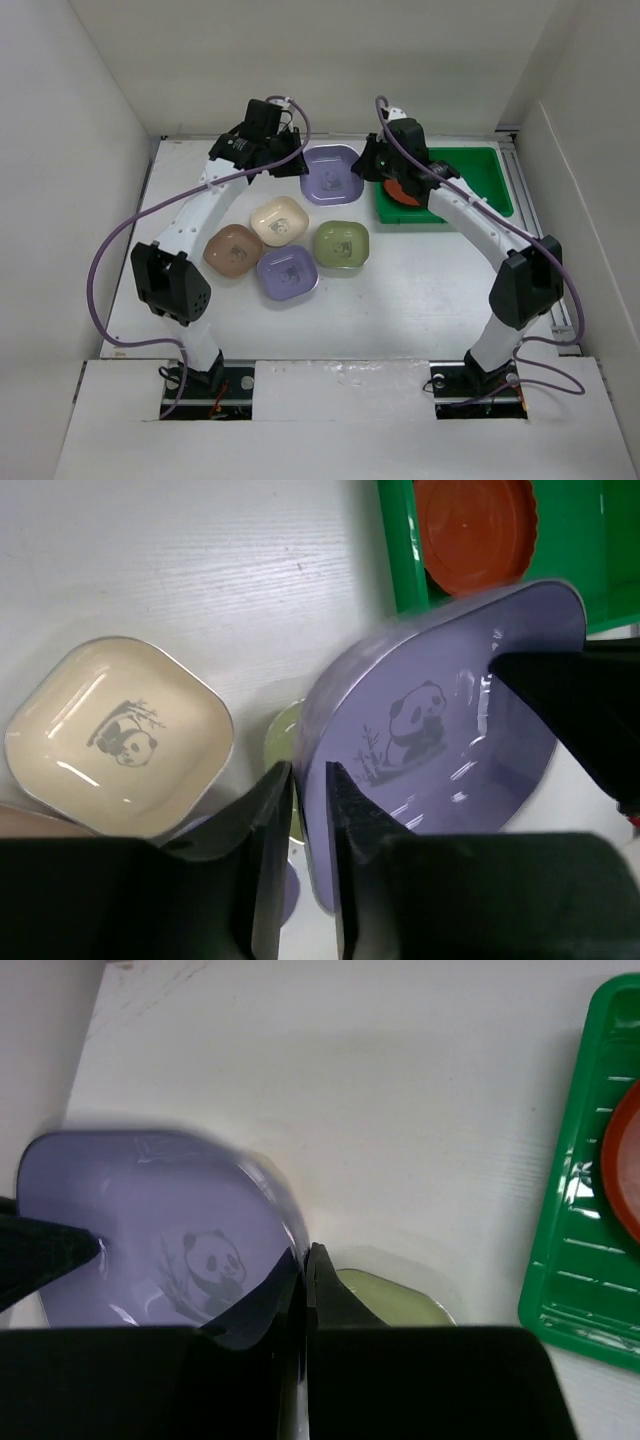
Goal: Place the plates into the plastic bin on the countertop
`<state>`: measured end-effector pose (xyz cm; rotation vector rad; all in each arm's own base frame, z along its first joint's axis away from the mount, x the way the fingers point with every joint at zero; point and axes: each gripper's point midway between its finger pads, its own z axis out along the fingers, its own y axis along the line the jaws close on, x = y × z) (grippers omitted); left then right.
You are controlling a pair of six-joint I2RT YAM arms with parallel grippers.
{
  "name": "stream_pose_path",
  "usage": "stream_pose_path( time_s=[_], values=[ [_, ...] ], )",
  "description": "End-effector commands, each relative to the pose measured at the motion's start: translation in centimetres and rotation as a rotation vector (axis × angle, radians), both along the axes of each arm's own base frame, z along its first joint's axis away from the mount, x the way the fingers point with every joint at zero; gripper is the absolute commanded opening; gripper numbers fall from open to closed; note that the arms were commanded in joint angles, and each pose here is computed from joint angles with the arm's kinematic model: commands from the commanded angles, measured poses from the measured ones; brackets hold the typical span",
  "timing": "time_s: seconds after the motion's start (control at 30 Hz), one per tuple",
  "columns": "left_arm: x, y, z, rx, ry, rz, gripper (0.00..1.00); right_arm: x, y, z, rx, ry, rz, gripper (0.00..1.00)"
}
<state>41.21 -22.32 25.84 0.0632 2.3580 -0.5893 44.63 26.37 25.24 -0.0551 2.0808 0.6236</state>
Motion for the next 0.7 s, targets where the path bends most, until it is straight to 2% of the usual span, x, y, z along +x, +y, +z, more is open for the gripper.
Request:
stream_pose_path(
  time_s=[0.0, 0.03, 0.07, 0.17, 0.3, 0.47, 0.67],
  values=[
    [-0.4, -0.4, 4.5, -0.071, -0.117, -0.027, 0.19, 1.1, -0.1, -0.2, 0.026, 0.009, -0.013, 0.0],
    [-0.3, 0.1, 4.8, -0.058, -0.133, -0.005, 0.48, 1.8, -1.0, 0.3, 0.022, -0.006, -0.047, 0.0],
    [-0.1, 0.4, 4.8, -0.054, -0.133, 0.019, 0.62, 1.6, -1.1, 0.0, 0.014, 0.009, -0.048, 0.0],
    [0.2, 1.9, 5.5, -0.024, -0.164, 0.102, 0.99, 3.3, -5.8, -1.2, -0.027, 0.048, -0.199, 0.0],
    [0.1, 3.6, 6.5, -0.001, -0.198, 0.193, 1.0, 5.2, -12.9, -3.3, -0.005, 0.104, -0.354, 0.0],
    [-0.2, 3.7, 6.5, -0.001, -0.198, 0.194, 1.0, 7.2, -20.1, -7.2, -0.019, 0.168, -0.497, 0.0],
    [-0.4, 3.8, 6.5, -0.001, -0.198, 0.194, 1.0, 9.0, -24.0, -12.6, 0.007, 0.258, -0.533, 0.0]
  ],
)
